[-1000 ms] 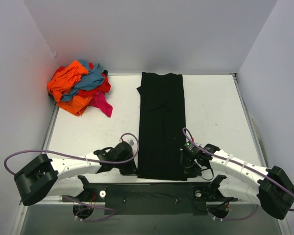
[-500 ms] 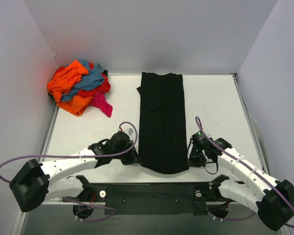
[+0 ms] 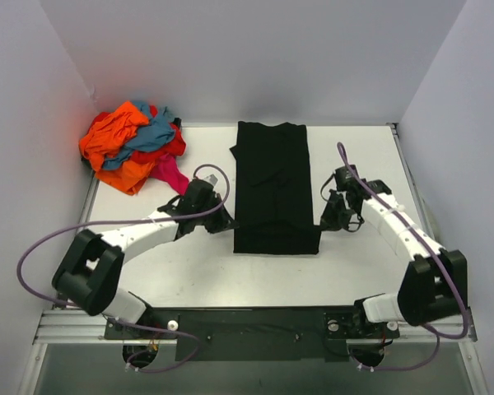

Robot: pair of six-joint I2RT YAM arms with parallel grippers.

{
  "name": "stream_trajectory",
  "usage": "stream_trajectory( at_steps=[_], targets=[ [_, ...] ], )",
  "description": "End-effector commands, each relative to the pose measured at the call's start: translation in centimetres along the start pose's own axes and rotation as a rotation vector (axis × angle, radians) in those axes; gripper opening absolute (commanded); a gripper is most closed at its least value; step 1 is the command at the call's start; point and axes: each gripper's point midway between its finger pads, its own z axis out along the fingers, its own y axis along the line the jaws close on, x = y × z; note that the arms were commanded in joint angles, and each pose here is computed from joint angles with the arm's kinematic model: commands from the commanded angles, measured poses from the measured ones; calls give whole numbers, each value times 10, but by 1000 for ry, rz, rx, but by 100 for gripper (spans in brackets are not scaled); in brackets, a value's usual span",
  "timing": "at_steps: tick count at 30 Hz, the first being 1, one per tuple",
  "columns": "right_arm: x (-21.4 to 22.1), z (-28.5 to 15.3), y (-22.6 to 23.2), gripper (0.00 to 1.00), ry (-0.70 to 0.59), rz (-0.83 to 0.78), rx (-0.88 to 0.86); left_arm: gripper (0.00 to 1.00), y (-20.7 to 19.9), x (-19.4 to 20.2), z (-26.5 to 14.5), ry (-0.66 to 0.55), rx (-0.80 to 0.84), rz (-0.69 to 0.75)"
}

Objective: Fold and stack the t-shirts
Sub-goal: Fold the folded rectangular tshirt in 1/3 of the way

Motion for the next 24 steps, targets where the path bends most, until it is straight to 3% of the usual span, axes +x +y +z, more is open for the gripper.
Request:
stream_trajectory(
  at_steps=[1, 13, 24],
  targets=[
    [-43, 8, 12, 0, 1, -21, -9, 0, -22, -70, 24, -128, 92, 22],
    [-126, 47, 44, 0, -7, 43, -9, 0, -18, -138, 61, -196, 39, 17],
    [-161, 70, 64, 0, -10, 51, -26, 0, -11, -167, 83, -210, 27, 19]
  ],
)
